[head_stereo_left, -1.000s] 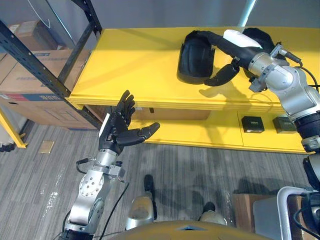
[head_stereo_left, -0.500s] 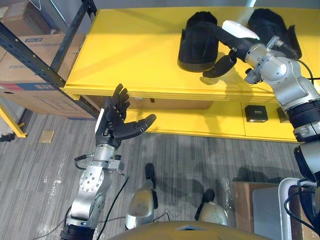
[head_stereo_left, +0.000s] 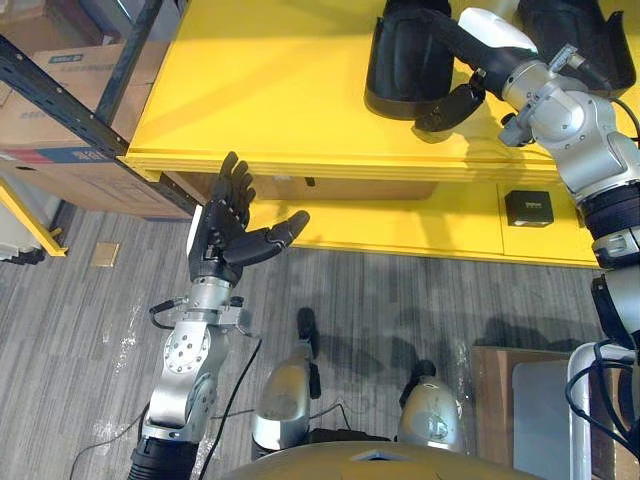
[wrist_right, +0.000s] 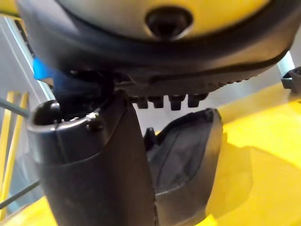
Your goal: Walk over and take three plastic housings, then place them on the shelf
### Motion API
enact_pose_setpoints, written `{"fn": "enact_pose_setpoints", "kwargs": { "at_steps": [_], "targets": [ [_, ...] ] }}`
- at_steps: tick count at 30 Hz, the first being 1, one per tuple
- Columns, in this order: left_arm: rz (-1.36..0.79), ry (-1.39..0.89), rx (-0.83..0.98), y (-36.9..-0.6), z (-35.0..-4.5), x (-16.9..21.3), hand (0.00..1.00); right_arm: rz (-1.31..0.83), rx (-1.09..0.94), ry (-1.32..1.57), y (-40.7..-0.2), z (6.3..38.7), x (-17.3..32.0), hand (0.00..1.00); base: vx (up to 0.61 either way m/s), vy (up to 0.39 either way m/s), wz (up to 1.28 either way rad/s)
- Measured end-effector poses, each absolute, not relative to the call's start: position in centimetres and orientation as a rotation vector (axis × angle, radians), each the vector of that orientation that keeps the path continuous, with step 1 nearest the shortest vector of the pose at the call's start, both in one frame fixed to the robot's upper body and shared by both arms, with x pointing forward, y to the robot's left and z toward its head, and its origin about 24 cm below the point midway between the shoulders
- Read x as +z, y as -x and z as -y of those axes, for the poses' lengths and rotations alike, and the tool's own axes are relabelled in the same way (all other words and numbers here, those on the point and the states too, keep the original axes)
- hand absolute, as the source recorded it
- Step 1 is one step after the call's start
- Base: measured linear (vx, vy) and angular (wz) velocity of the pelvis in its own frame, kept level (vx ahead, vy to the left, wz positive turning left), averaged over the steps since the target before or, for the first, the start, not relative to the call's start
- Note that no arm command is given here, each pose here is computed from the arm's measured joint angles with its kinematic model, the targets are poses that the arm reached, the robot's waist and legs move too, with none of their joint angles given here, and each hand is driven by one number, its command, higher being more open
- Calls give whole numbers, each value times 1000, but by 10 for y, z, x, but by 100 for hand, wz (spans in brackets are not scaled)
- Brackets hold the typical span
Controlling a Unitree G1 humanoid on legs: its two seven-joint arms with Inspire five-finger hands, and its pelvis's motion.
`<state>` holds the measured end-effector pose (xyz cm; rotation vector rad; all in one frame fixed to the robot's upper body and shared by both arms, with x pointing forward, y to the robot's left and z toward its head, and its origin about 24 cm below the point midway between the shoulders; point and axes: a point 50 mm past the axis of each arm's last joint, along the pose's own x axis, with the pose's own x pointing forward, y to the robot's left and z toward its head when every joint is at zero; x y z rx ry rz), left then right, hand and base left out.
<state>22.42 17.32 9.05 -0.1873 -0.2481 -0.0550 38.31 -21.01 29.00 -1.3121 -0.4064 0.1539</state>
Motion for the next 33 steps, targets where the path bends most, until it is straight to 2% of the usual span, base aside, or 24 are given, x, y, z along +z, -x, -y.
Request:
{"fn": "enact_pose_setpoints", "kwargs": {
  "at_steps": [13,33],
  "targets": [
    [128,220,-74,-209,-167,68,100,355,141,1400,-384,217,279,100,5,-36,-2],
    [54,240,-134,-196,-155,53,100,271,132,1310,-382,236,258,100,-3,-11,1]
  ]
}}
